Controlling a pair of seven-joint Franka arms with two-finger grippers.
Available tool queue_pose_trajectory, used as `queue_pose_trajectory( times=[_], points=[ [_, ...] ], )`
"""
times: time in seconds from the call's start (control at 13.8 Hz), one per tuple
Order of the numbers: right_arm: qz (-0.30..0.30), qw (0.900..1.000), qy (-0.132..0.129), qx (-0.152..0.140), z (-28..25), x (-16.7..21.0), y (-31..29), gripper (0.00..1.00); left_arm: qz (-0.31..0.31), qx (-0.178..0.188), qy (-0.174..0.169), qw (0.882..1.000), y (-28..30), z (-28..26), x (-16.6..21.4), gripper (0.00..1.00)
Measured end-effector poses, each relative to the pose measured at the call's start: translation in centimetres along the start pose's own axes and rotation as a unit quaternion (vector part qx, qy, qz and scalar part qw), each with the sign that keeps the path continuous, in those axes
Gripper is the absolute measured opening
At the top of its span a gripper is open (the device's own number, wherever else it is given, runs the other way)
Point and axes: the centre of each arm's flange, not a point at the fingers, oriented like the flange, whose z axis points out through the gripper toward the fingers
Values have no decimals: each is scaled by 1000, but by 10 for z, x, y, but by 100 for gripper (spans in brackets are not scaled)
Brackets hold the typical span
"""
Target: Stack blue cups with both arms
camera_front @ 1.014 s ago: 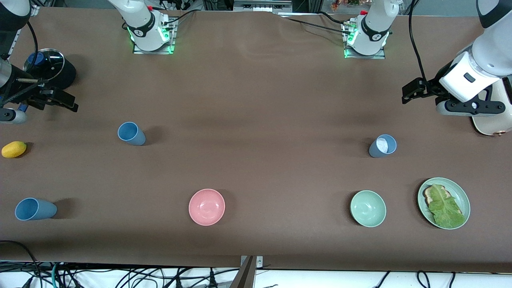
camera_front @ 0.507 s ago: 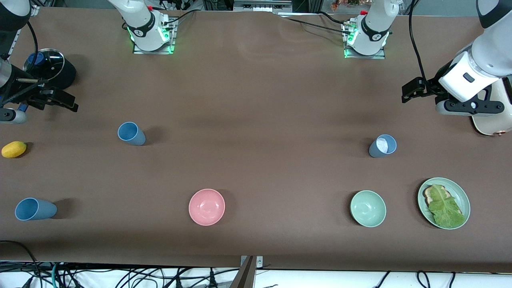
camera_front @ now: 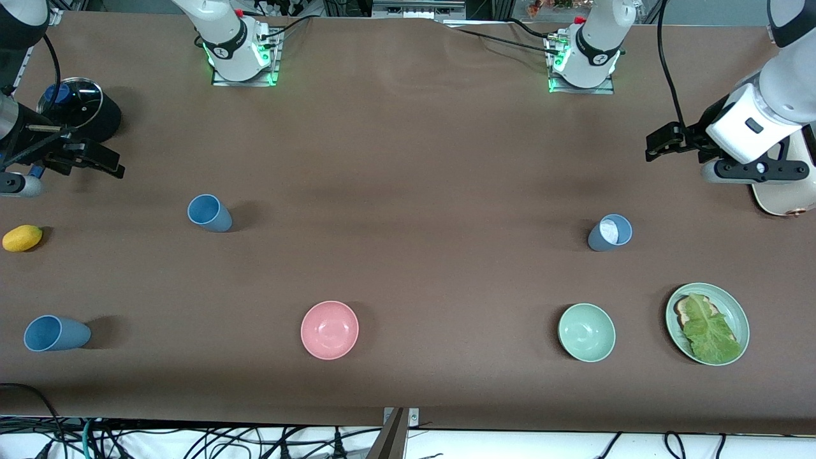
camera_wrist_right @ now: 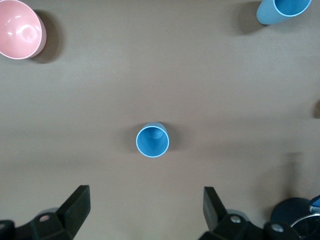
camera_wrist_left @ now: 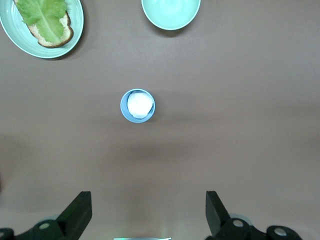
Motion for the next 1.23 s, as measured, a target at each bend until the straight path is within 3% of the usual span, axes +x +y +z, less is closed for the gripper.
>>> queue_pose_trajectory(
  times=[0.65, 1.01, 1.23],
  points=[
    [3, 1000, -9, -3, 9, 4, 3, 100, -21, 2, 20, 1000, -33, 38, 42, 100],
    [12, 996, -83, -29, 107, 38, 23, 100, 18, 13, 14, 1000, -51, 138, 74, 100],
    [10, 996, -86, -30, 166, 44, 24, 100, 29, 26, 12, 999, -58, 202, 66, 100]
  ],
)
